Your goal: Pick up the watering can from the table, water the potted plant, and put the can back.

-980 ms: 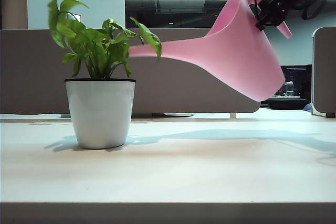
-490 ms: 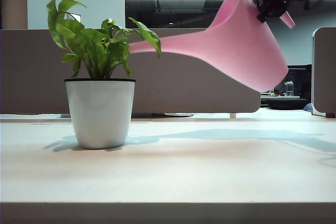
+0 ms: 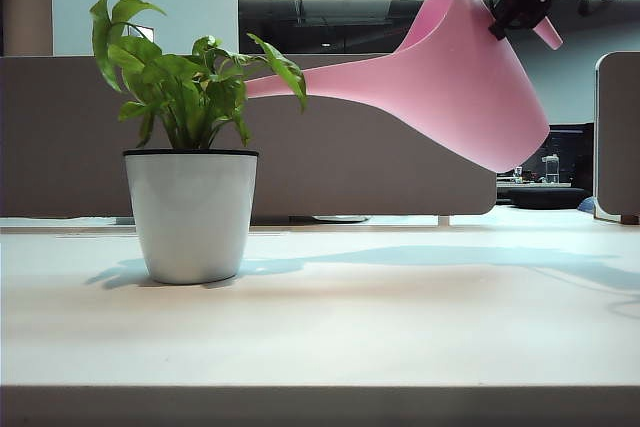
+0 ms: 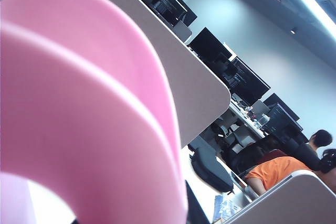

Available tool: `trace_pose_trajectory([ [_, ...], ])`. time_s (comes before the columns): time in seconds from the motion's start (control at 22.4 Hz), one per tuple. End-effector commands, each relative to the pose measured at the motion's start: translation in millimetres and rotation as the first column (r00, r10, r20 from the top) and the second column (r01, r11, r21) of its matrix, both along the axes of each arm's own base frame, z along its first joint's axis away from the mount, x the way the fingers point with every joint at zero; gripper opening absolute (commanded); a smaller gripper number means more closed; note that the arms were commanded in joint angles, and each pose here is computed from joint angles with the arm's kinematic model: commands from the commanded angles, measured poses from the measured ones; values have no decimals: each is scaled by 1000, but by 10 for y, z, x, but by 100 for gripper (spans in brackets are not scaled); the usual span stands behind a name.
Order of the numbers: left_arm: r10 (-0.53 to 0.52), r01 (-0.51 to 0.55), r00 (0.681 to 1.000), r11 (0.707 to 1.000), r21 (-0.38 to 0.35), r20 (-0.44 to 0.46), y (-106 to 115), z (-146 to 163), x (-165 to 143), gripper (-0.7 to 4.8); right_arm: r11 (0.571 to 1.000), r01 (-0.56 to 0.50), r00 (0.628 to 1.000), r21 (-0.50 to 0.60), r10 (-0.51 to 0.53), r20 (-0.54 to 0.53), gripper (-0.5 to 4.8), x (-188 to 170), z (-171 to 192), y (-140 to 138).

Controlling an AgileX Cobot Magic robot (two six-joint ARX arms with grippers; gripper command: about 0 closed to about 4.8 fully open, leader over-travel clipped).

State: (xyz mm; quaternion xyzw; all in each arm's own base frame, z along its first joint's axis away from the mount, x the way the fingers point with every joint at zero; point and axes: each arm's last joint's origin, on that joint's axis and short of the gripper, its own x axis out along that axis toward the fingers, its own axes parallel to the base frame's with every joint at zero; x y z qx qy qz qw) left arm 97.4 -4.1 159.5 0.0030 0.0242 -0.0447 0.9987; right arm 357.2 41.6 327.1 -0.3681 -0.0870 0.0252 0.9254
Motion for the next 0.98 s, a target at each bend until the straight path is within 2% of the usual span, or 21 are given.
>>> trace_pose_trajectory([
  [0.04,-2,2,1000,1000,0,10,0,21,-2,-5,1000,7,983,6,-8,183,103,-116,322,-11],
  [0.67,-2,2,1000,1000,0,9,0,21,-2,-5,1000,7,977,9,-9,215,103,-165,392,-17],
  [0.89,-2,2,1000,1000,0,9,0,21,-2,-5,994,-10,982,109,-10,187,103,-160,376,-21],
  [0.98,-2,2,1000,1000,0,9,0,21,-2,-5,993,-5,987,117,-14,161,103,-152,352,-22],
])
